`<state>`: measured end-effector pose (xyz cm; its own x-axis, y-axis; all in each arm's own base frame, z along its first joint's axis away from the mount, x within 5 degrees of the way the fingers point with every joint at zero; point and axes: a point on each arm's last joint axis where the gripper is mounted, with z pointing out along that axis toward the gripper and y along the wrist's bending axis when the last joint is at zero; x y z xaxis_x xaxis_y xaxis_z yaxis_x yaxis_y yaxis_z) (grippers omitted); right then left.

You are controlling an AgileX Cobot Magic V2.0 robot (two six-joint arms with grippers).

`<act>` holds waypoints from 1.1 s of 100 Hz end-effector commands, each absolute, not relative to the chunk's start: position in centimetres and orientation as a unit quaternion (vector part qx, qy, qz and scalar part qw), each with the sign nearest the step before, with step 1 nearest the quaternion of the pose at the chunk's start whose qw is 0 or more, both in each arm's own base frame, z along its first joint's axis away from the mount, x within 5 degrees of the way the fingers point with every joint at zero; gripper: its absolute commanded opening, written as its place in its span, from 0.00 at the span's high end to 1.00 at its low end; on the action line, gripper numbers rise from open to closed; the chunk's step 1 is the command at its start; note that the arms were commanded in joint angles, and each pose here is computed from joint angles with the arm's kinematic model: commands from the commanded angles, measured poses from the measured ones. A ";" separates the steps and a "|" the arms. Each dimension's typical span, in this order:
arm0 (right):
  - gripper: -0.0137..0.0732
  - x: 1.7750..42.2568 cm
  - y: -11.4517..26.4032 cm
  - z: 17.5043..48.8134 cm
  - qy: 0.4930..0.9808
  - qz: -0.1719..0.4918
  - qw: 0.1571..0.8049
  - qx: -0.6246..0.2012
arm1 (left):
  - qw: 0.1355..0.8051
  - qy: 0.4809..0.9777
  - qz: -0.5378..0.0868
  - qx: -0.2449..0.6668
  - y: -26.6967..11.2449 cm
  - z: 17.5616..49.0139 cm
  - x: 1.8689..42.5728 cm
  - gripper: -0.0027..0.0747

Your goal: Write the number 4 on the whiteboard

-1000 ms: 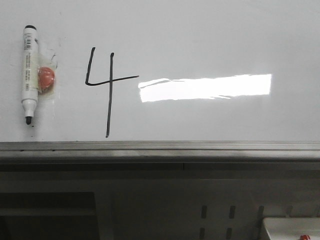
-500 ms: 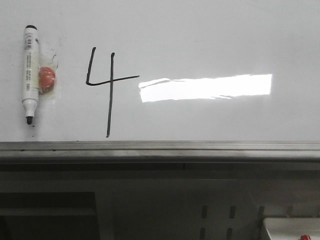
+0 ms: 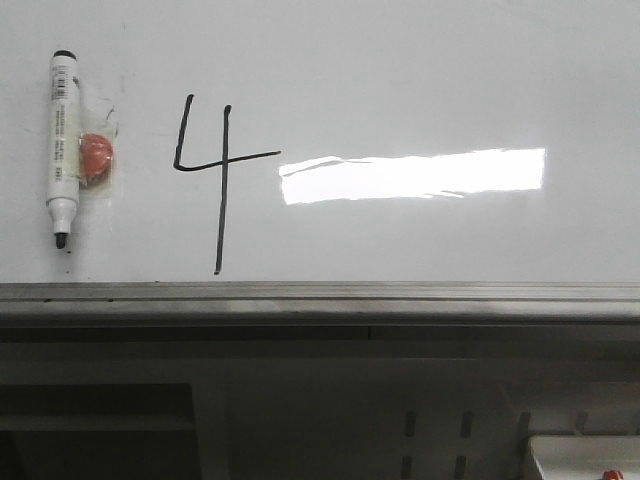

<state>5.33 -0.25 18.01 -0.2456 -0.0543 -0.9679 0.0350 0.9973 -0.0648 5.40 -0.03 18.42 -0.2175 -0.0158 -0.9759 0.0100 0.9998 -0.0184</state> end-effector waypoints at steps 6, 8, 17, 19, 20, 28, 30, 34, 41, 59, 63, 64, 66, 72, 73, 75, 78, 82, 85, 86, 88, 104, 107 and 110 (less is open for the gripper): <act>0.92 5.3 -0.3 17.4 0.788 -0.045 0.614 -0.006 | 0.651 0.759 -0.013 -0.004 0.0 18.1 5.5 0.99; 0.92 5.3 -0.3 17.4 0.788 -0.045 0.614 -0.006 | 0.651 0.759 -0.013 -0.004 0.0 18.1 5.5 0.99; 0.92 5.3 -0.3 17.4 0.788 -0.045 0.614 -0.006 | 0.651 0.759 -0.013 -0.004 0.0 18.1 5.5 0.99; 0.92 5.3 -0.3 17.4 0.788 -0.045 0.614 -0.006 | 0.651 0.759 -0.013 -0.004 0.0 18.1 5.5 0.99; 0.92 5.3 -0.3 17.4 0.788 -0.045 0.614 -0.006 | 0.651 0.759 -0.013 -0.004 0.0 18.1 5.5 0.99; 0.92 5.3 -0.3 17.4 0.788 -0.045 0.614 -0.006 | 0.651 0.759 -0.013 -0.004 0.0 18.1 5.5 0.99; 0.92 5.3 -0.3 17.4 0.788 -0.045 0.614 -0.006 | 0.651 0.759 -0.013 -0.004 0.0 18.1 5.5 0.99; 0.92 5.3 -0.3 17.4 0.788 -0.045 0.614 -0.006 | 0.651 0.759 -0.013 -0.004 0.0 18.1 5.5 0.99; 0.92 5.3 -0.3 17.4 0.788 -0.045 0.614 -0.006 | 0.651 0.759 -0.013 -0.004 0.0 18.1 5.5 0.99; 0.92 5.3 -0.3 17.4 0.788 -0.045 0.614 -0.006 | 0.629 0.777 -0.012 -0.005 0.0 17.6 5.4 0.99; 0.92 5.3 -0.3 17.4 0.788 -0.045 0.614 -0.006 | 0.628 0.778 -0.013 -0.006 0.0 17.5 5.4 0.99; 0.92 5.3 -0.3 17.4 0.788 -0.045 0.614 -0.006 | 0.628 0.778 -0.013 -0.006 0.0 17.5 5.4 0.99; 0.92 5.3 -0.3 17.4 0.788 -0.045 0.614 -0.006 | 0.628 0.778 -0.013 -0.006 0.0 17.5 5.4 0.99; 0.92 5.3 -0.3 17.4 0.788 -0.045 0.614 -0.006 | 0.628 0.778 -0.013 -0.006 0.0 17.5 5.4 0.99; 0.92 5.3 -0.3 17.4 0.788 -0.045 0.614 -0.006 | 0.628 0.778 -0.013 -0.006 0.0 17.5 5.4 0.99; 0.92 5.3 -0.3 17.4 0.788 -0.045 0.614 -0.006 | 0.628 0.778 -0.013 -0.006 0.0 17.5 5.4 0.99; 0.92 5.3 -0.3 17.4 0.788 -0.045 0.614 -0.006 | 0.628 0.778 -0.013 -0.006 0.0 17.5 5.4 0.99; 0.92 5.3 -0.3 17.4 0.788 -0.045 0.614 -0.006 | 0.628 0.778 -0.013 -0.006 0.0 17.5 5.4 0.99; 0.92 5.3 -0.3 17.4 0.788 -0.045 0.614 -0.006 | 0.628 0.778 -0.013 -0.006 0.0 17.5 5.4 0.99; 0.92 5.3 -0.3 17.4 0.788 -0.045 0.614 -0.006 | 0.628 0.778 -0.013 -0.006 0.0 17.5 5.4 0.99; 0.92 5.3 -0.3 17.4 0.788 -0.045 0.614 -0.006 | 0.628 0.778 -0.013 -0.006 0.0 17.5 5.4 0.99; 0.92 5.3 -0.3 17.4 0.788 -0.045 0.614 -0.006 | 0.628 0.778 -0.013 -0.006 0.0 17.5 5.4 0.99; 0.92 5.3 -0.3 17.4 0.788 -0.045 0.614 -0.006 | 0.628 0.778 -0.013 -0.006 0.0 17.5 5.4 0.99; 0.92 5.3 -0.3 17.4 0.788 -0.045 0.614 -0.006 | 0.628 0.778 -0.013 -0.006 0.0 17.5 5.4 0.99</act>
<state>5.32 -0.25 17.99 -0.2477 -0.0526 -0.9674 0.0352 0.9974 -0.0632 5.34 -0.01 18.16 -0.2464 -0.0154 -0.9691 0.0081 0.9998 -0.0179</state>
